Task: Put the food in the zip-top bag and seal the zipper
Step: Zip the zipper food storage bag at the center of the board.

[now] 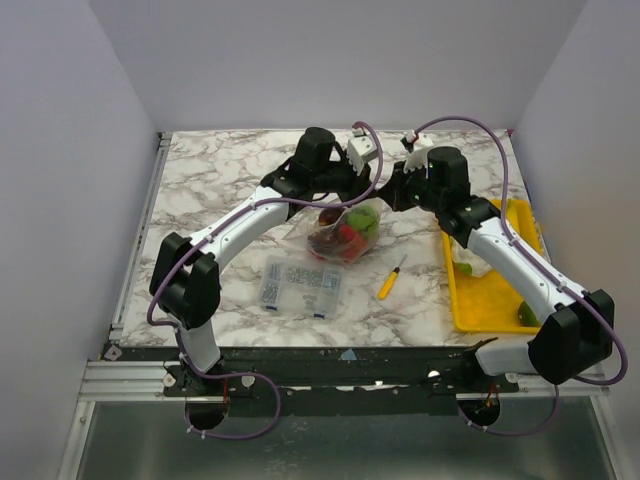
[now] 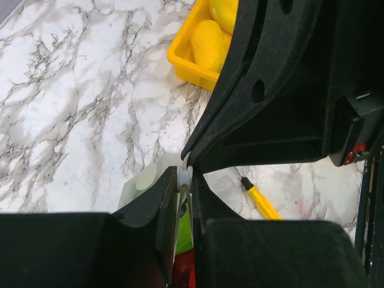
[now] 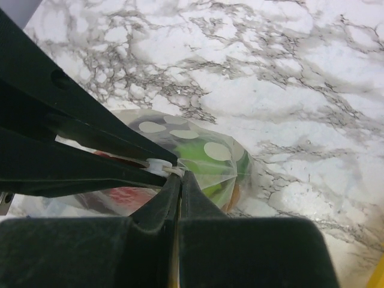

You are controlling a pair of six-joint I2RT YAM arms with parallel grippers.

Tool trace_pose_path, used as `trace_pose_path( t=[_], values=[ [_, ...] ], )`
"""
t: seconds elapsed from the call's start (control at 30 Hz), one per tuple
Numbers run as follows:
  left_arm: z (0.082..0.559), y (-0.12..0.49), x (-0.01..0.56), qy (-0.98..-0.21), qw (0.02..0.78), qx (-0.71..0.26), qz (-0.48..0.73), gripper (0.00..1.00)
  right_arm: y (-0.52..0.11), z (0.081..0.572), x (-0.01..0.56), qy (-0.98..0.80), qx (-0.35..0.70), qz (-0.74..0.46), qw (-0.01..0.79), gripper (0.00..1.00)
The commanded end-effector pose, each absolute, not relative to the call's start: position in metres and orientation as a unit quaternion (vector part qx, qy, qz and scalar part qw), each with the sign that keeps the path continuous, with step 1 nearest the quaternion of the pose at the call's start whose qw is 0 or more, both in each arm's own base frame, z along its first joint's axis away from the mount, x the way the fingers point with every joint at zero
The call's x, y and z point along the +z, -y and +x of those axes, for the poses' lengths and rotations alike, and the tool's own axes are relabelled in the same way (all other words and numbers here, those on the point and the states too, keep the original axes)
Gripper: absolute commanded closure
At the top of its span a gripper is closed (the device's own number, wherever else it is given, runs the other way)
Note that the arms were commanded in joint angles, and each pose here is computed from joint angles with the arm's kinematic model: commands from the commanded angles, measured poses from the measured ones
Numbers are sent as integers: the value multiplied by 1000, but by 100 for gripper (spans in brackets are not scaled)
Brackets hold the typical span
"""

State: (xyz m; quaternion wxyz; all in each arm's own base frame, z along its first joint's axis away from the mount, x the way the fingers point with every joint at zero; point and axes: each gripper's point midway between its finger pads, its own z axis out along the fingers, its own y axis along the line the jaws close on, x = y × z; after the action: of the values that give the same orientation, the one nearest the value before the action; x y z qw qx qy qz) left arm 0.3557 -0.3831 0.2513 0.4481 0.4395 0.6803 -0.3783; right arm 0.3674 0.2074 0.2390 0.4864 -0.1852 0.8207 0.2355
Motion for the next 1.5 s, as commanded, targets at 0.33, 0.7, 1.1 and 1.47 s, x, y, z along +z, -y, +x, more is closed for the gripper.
trace_pose_path(
  t=[0.33,0.7,1.1,1.47],
  values=[
    [344,372,262,-712,437,-372,405,100,-124,403,245,-815,92,116,560,100],
    [348,325,247,-773,429,-300,359,100,-116,409,236,-818,71,157,548,100],
    [343,277,223,-837,396,-236,296,100,-105,424,234,-820,37,185,541,100],
    [344,234,217,-875,383,-180,234,100,-90,429,231,-821,11,213,529,100]
  ],
)
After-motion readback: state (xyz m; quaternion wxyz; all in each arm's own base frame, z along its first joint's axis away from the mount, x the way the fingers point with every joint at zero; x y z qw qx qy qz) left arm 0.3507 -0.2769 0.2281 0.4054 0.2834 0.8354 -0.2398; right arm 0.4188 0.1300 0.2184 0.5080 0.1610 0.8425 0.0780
